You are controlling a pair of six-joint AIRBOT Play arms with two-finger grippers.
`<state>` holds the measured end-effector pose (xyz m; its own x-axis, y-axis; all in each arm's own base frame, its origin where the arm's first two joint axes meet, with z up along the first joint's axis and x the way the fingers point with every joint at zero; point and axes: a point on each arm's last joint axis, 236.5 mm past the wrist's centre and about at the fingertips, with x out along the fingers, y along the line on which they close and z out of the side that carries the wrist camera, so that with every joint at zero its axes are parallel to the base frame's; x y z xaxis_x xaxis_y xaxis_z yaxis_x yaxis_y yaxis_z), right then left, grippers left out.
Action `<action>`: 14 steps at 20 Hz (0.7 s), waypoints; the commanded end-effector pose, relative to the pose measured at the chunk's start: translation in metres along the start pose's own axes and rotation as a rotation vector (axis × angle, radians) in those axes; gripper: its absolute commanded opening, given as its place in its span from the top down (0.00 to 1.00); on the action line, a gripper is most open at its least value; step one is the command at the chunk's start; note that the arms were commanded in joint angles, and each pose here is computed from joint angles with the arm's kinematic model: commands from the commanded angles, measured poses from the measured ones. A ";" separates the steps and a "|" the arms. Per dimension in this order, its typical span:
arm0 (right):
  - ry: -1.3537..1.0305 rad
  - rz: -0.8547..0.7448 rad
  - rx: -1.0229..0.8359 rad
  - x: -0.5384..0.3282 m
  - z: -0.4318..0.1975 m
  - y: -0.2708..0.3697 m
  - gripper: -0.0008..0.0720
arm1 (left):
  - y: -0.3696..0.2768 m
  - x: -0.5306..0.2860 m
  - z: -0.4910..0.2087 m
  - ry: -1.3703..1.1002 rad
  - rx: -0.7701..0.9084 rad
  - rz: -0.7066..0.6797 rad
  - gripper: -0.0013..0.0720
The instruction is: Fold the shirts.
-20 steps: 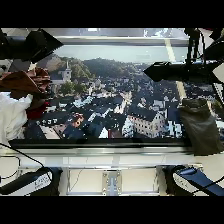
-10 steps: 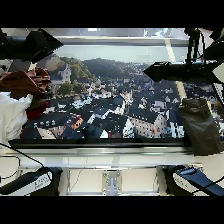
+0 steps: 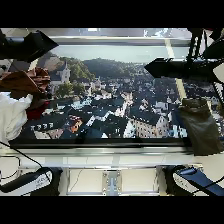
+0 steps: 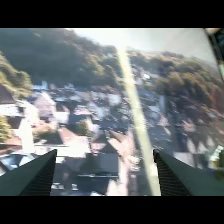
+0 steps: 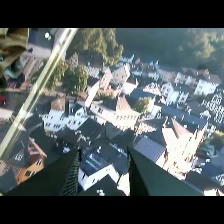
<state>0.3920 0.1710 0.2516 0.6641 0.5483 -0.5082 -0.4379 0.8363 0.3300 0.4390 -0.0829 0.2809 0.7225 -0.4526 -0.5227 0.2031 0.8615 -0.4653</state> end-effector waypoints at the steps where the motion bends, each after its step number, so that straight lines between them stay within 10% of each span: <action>1: -0.091 -0.015 0.000 -0.001 0.022 -0.003 0.52 | 0.069 -0.014 0.008 -0.020 0.032 0.228 0.01; 7: -0.185 -0.034 0.000 -0.004 0.044 -0.008 0.52 | 0.249 -0.096 0.001 0.098 0.106 0.911 0.02; 14: -0.132 -0.023 0.000 -0.002 0.031 -0.006 0.51 | 0.353 -0.058 -0.099 0.332 -0.421 0.950 0.02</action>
<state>0.4154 0.1641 0.2796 0.7613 0.5189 -0.3888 -0.4180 0.8511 0.3176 0.4261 0.2058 0.1308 0.4184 0.3053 -0.8554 -0.5311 0.8462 0.0422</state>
